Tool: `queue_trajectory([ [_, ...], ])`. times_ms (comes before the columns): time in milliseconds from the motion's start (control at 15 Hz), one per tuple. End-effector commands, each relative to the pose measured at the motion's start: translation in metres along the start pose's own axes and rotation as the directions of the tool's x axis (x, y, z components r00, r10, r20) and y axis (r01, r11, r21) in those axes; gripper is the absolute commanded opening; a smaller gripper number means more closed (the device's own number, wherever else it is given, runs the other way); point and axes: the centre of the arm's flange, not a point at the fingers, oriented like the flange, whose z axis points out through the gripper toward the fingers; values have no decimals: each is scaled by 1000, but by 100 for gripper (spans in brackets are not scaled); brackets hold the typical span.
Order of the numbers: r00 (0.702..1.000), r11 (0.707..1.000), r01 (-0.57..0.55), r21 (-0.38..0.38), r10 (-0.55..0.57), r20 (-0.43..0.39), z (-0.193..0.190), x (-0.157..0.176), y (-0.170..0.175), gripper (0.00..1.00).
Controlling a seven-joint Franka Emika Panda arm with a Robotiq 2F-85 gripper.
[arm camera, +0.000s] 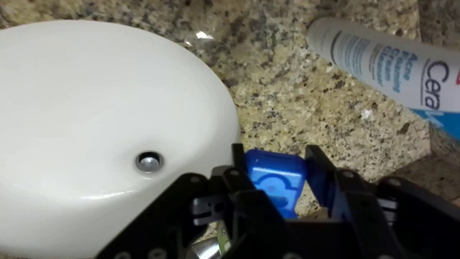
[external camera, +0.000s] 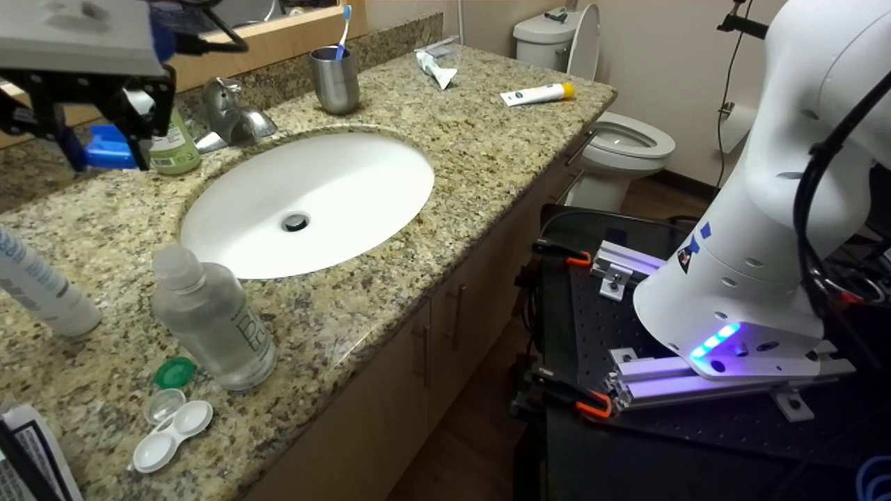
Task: Move the blue case to the left side of the sink counter and then put it back on the right side of the sink counter
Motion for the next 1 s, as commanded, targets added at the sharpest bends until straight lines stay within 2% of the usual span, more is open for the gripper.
queue_trajectory([
  [0, 992, 992, -127, -15, 127, -20, 25, 35, -28, 20],
  [67, 989, 989, -145, -22, 144, -15, 27, 38, -27, 20],
  [133, 995, 995, -97, -5, 97, -19, 17, 29, -11, 45],
  [267, 992, 993, -121, -11, 121, -22, 26, 37, -14, 45],
  [333, 992, 992, -125, -12, 124, -22, 28, 37, -15, 20],
  [467, 989, 988, -145, -44, 145, -4, 41, 43, -24, 20],
  [933, 980, 979, -200, -48, 200, 8, 80, 54, -52, 20],
])
